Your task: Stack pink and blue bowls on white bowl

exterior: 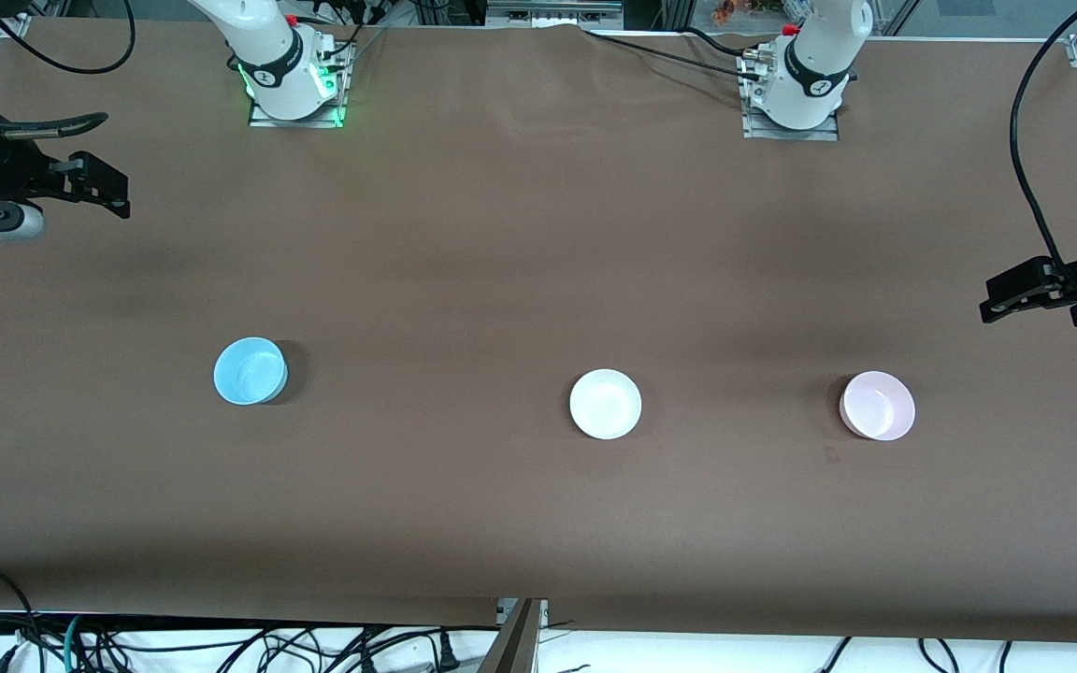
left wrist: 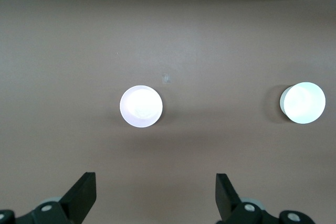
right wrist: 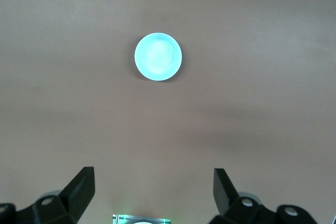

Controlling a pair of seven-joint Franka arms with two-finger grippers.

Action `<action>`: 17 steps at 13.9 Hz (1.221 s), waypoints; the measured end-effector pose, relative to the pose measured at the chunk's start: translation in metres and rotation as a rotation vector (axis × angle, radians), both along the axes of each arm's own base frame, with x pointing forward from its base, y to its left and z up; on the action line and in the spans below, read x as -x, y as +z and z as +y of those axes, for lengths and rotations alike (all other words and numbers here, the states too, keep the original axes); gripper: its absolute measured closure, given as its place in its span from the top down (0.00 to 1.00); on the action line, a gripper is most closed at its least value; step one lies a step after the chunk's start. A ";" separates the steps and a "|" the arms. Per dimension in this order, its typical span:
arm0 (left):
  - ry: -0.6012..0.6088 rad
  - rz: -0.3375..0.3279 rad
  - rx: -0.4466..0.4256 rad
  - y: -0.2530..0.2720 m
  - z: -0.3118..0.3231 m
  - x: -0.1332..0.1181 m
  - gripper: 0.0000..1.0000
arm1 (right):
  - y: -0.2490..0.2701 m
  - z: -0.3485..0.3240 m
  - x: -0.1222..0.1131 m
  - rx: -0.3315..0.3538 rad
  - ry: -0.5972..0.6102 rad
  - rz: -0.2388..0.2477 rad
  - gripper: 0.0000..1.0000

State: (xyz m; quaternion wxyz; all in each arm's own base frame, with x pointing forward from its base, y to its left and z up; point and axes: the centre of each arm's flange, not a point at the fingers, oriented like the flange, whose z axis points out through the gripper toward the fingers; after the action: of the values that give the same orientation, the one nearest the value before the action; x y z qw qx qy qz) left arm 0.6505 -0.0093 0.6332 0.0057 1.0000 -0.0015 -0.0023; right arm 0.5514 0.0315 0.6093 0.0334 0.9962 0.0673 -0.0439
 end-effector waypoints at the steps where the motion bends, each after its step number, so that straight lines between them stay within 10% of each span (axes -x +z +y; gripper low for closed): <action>1: 0.000 0.000 0.000 0.000 0.000 0.000 1.00 | 0.000 0.000 0.000 0.000 0.000 0.000 1.00; 17: -0.001 0.000 0.000 0.000 0.000 0.000 1.00 | -0.007 0.000 -0.004 0.003 -0.016 0.009 1.00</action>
State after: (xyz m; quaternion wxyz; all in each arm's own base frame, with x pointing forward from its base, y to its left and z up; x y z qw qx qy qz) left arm 0.6505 -0.0097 0.6332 0.0058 1.0000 -0.0019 -0.0023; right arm 0.5551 0.0314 0.6026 0.0341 0.9965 0.0596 -0.0486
